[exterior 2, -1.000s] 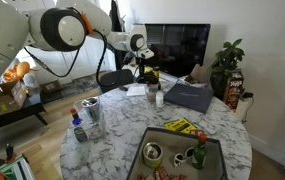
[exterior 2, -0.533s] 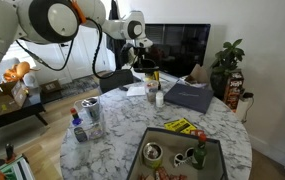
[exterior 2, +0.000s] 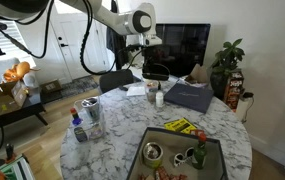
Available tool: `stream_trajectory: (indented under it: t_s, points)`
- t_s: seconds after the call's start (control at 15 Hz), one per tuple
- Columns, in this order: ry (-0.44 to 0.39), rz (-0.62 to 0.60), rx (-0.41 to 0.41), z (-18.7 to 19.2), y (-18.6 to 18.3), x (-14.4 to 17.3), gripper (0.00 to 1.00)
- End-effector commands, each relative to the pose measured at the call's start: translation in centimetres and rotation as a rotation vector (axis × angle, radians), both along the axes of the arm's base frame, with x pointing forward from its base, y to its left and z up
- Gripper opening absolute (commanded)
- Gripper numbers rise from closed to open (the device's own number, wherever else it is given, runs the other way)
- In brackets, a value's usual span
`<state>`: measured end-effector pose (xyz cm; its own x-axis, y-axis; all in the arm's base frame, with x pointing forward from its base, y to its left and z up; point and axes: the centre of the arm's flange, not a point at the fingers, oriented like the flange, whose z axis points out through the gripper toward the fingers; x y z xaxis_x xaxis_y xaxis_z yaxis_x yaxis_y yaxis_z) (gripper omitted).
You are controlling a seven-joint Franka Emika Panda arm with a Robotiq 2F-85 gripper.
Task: Pick up the sunglasses pouch from the frost flex cup top and move to the right side of the table close to the shoe box
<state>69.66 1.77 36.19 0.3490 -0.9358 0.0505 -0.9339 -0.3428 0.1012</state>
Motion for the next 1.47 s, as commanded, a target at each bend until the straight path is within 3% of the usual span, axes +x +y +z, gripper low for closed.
stream_trajectory:
  t_s: [0.0,0.27,0.33,0.4,0.6,1.13,1.4]
  points:
    - [0.168,-0.114,0.005,-6.0,-2.9,-6.9,0.01]
    - [0.357,-0.234,0.047,-13.3,-5.9,-12.2,0.01]
    - [0.341,-0.248,0.106,-13.3,-5.8,-12.5,0.01]
    - [0.342,-0.198,0.029,-13.3,-5.6,-10.0,0.06]
    - [0.366,-0.236,0.067,-14.2,-6.1,-11.1,0.01]
    - [0.516,-0.194,-0.342,-18.5,-1.9,-6.1,0.01]
    - [0.626,-0.199,-0.458,-20.2,-1.2,-5.4,0.01]
